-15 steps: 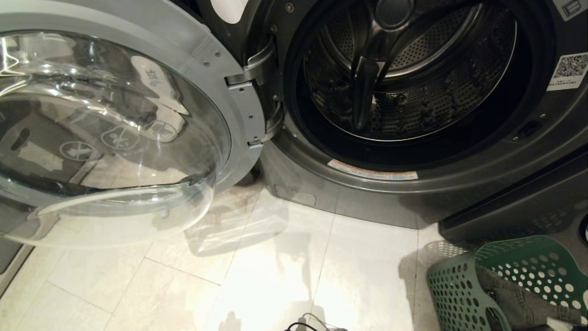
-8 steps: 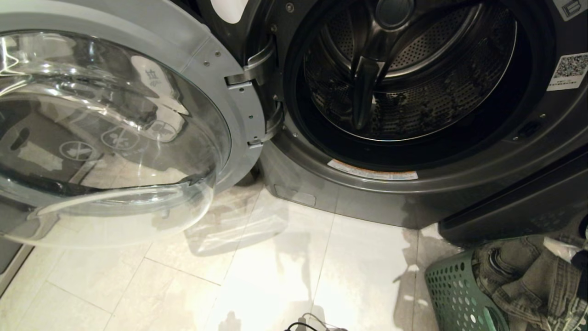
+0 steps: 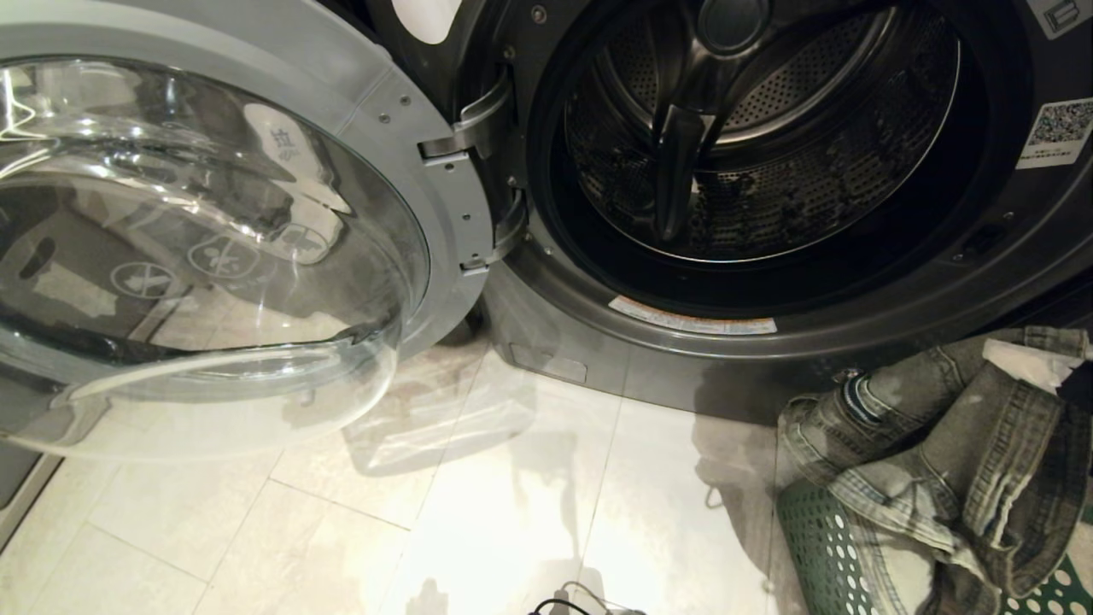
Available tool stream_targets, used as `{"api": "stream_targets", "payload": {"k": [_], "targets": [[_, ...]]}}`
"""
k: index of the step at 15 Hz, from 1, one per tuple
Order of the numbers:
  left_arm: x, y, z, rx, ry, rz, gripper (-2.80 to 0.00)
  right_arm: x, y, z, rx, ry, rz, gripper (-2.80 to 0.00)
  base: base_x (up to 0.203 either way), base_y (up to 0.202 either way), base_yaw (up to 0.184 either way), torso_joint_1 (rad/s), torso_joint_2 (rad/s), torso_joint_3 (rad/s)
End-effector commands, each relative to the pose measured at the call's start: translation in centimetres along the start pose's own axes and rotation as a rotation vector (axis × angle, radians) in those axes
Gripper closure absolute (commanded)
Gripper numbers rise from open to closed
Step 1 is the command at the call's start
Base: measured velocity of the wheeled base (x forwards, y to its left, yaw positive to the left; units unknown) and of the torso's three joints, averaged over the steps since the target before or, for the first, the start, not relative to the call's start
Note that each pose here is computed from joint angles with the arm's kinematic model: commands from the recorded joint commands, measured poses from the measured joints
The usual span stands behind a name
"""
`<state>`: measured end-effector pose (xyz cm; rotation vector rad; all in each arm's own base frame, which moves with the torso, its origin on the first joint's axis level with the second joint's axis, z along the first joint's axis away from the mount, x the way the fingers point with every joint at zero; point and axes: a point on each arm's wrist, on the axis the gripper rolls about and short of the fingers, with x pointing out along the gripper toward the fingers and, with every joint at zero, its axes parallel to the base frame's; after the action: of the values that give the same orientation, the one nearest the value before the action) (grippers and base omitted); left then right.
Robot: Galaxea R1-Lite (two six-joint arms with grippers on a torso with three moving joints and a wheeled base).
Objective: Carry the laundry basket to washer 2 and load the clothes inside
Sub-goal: Place the clothes into the washing machine
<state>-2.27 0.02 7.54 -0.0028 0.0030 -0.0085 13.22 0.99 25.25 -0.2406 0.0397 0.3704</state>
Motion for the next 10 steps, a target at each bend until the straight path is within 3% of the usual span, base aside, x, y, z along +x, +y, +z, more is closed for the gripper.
{"api": "stream_targets", "payload": {"k": [1,7,10], "targets": [[0.0,0.0,0.0,0.0,0.002,0.0,0.0,1.9,0.1,0.7,-0.004,0.0,0.039,0.0,0.0,0.0,0.0,0.0,0.0,0.0],[0.0,0.0,0.0,0.0,0.0,-0.001,0.0,6.9,1.0,1.5,-0.059,-0.101,0.011,0.0,0.0,0.0,0.0,0.0,0.0,0.0],[0.0,0.0,0.0,0.0,0.0,-0.001,0.0,9.0,2.1,4.1,-0.067,-0.183,-0.004,0.0,0.0,0.0,0.0,0.0,0.0,0.0]]}}
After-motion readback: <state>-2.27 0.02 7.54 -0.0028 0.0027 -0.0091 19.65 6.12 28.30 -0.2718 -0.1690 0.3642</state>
